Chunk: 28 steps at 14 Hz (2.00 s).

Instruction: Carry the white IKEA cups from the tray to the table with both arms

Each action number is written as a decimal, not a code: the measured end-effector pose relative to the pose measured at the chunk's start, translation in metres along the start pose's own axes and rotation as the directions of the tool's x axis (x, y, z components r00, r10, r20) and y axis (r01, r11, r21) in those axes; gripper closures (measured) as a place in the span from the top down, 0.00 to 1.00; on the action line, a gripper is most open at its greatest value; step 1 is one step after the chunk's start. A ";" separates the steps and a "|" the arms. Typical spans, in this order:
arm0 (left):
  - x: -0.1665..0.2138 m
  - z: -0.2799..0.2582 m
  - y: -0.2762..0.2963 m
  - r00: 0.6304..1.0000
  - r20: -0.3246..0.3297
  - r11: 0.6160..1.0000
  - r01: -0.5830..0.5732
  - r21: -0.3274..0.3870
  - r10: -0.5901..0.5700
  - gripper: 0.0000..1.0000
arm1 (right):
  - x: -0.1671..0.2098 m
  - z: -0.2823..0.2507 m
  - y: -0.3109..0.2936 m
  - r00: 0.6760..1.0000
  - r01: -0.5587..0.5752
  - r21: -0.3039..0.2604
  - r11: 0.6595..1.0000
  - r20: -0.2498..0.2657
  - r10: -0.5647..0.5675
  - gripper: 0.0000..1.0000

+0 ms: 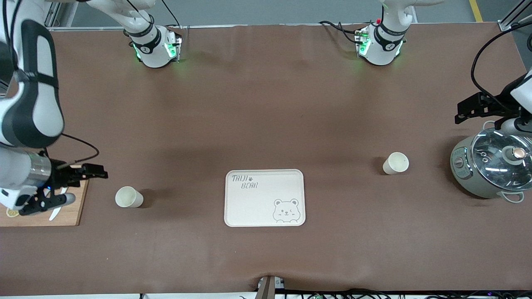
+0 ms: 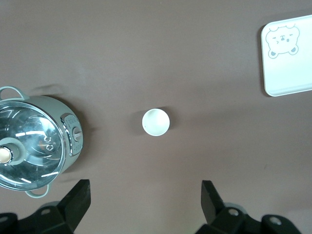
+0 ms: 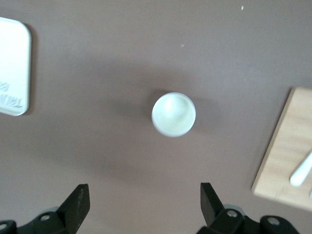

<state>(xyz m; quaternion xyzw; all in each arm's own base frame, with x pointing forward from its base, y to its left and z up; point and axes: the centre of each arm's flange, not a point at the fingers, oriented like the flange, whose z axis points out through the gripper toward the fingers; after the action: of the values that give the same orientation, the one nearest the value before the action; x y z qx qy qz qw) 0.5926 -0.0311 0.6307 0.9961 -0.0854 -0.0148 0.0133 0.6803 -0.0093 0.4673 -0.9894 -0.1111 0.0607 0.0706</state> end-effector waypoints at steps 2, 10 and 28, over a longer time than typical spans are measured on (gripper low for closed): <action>0.002 0.009 0.002 1.000 0.008 1.000 -0.004 -0.002 0.004 1.00 | -0.023 -0.038 -0.020 0.999 -0.047 0.003 0.999 0.018 0.047 1.00; 0.005 0.020 0.000 1.000 0.010 1.000 -0.009 0.029 0.008 1.00 | -0.155 -0.147 -0.056 0.986 -0.164 -0.055 0.985 0.004 0.165 1.00; 0.007 0.016 0.003 1.000 -0.013 0.999 -0.014 0.036 0.015 1.00 | -0.199 -0.190 -0.019 0.956 -0.282 -0.087 0.956 -0.108 0.272 1.00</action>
<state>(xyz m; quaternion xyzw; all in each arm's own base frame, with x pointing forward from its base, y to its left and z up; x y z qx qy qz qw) 0.5983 -0.0360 0.6144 0.9956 -0.0929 -0.0066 -0.0037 0.5096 -0.0607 0.6774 -0.9993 0.0291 0.0171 0.0164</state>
